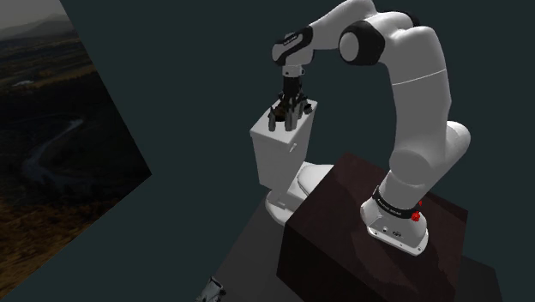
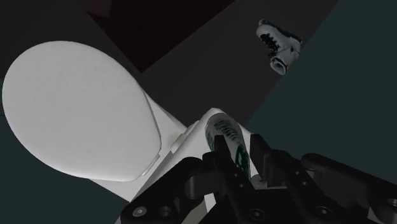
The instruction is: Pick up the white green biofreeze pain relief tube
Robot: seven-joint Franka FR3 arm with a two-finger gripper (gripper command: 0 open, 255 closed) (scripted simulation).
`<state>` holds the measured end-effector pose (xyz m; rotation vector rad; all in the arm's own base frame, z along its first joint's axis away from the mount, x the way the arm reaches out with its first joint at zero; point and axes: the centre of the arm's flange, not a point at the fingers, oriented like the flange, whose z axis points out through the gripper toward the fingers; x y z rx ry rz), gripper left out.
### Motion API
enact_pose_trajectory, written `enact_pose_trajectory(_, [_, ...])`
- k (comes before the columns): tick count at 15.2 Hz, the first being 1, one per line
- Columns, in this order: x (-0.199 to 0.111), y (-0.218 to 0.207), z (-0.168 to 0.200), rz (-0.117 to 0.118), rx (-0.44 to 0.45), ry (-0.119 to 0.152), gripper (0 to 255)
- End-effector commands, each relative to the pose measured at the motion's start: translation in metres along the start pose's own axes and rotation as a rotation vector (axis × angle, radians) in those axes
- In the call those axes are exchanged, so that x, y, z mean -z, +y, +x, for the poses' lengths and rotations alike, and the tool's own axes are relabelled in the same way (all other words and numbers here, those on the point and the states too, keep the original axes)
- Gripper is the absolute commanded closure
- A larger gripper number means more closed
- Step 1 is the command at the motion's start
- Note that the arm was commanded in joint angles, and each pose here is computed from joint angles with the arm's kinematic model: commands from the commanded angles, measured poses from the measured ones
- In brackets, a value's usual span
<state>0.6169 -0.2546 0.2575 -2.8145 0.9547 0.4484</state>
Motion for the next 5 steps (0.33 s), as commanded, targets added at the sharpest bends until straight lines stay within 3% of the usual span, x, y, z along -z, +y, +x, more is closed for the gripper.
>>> enact_pose_trajectory(1, [0.01, 0.0, -0.004, 0.0, 0.0, 0.0, 255])
enact_pose_trajectory(5, [0.021, 0.0, -0.007, 0.0, 0.0, 0.0, 255])
